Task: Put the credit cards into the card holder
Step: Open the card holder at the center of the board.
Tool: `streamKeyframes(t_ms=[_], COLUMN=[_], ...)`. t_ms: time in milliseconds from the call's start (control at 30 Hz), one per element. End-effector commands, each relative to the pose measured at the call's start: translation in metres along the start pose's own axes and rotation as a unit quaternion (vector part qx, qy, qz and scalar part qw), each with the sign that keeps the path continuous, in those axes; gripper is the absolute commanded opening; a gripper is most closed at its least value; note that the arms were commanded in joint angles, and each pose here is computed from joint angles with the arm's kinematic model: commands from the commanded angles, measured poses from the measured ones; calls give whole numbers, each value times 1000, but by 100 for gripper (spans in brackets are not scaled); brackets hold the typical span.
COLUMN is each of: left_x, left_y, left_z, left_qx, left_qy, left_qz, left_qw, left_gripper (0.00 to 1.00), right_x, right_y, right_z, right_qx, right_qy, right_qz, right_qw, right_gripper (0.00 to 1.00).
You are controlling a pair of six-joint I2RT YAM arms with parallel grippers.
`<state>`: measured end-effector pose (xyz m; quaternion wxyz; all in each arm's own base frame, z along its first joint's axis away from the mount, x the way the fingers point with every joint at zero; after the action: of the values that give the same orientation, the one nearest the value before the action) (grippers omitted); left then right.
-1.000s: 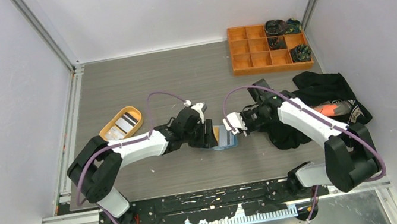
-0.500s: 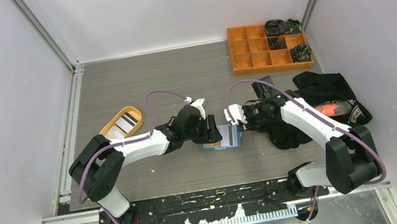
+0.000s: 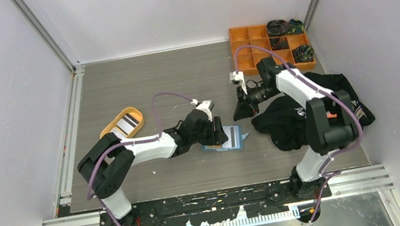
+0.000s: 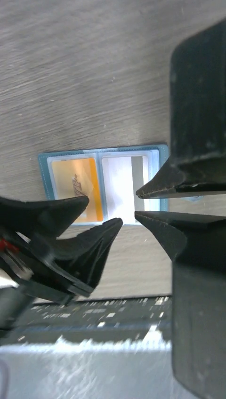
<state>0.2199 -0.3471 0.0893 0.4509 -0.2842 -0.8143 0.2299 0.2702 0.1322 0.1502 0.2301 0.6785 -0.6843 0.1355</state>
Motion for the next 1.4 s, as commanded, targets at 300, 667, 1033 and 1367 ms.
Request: streamKeyframes(t_ms=[300,667,1033,1367], left_x=[-6,-22,-22,-20], left_y=[-7,-2,23,30], left_z=[-11,0,8,10], left_qx=[-28,-35,-24,-9], left_qy=[-49,-19,-22,-21], left_qz=[12,-1,-44,-47], left_qw=[998,999,999,999], left_gripper=[31,18,15,14], right_x=[-10,-31,-35,-42], right_y=[-40,-44,-42,-38], right_z=[18,52,43,54], right_qx=[-410,-461,-470,-491], right_qy=[23,95,80,105], right_qz=[113,108,86,76], right_qw=[905,876,875,862], right_gripper=[27,34,35,36])
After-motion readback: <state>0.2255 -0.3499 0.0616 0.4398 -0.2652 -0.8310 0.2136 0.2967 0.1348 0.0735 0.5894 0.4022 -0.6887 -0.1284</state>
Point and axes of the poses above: each gripper's point midway between its finger pads, its own x axis back along the fingers, its own y axis along the line the jaws close on, z = x × y, the point moved 5 cm from there along x, back along the fingers, and after that the axes turned 11 degrees about x, right-handed, at the moved point
